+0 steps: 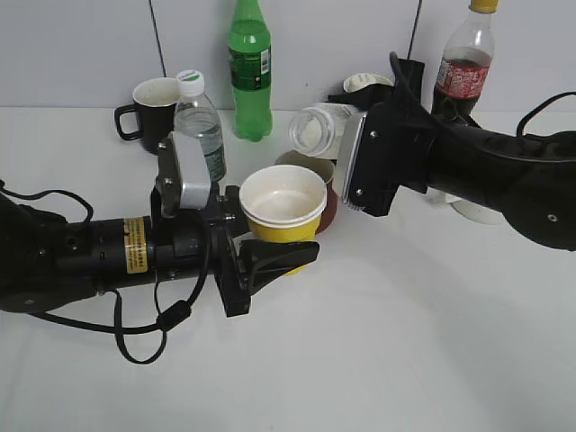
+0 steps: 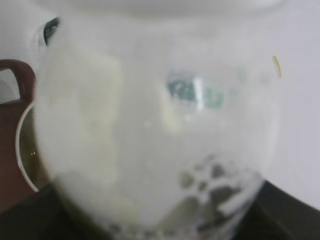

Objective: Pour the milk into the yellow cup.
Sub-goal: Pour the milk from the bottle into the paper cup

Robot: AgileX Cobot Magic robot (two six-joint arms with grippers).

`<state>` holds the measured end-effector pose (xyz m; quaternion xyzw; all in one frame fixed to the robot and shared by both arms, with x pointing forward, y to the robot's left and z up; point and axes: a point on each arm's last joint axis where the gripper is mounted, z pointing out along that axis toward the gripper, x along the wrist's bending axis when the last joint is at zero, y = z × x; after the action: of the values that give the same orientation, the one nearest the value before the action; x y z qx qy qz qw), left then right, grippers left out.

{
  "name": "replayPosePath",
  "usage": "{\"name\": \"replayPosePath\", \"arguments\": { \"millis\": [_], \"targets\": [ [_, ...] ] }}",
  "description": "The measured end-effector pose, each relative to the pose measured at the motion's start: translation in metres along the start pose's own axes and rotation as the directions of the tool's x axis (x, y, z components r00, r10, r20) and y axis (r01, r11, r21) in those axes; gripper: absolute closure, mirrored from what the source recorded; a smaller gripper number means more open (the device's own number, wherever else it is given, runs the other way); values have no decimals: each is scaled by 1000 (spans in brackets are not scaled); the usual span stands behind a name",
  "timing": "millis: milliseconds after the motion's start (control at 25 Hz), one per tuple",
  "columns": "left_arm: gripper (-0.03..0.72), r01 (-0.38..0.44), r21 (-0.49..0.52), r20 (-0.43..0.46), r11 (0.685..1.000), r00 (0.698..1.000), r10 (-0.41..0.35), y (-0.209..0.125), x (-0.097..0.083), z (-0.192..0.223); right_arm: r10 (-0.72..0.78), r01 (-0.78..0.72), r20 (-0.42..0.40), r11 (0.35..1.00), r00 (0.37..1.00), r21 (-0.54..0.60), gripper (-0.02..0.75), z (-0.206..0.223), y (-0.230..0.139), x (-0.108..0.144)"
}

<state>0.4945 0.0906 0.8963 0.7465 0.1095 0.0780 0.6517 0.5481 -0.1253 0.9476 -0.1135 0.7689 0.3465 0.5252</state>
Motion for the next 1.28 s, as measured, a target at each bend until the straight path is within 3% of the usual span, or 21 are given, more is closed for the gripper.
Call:
{"name": "replayPosePath", "arguments": {
  "millis": [440,1280],
  "targets": [
    [291,1,-1,-2,1000,1000,-1,0,0,0,-108,110,46,994,993,-29,290,0,3,-4],
    [300,2,-5,-11,1000,1000,-2,1,2,0,-278,283,91,958,956,-48,290,0,7,-7]
  ]
}}
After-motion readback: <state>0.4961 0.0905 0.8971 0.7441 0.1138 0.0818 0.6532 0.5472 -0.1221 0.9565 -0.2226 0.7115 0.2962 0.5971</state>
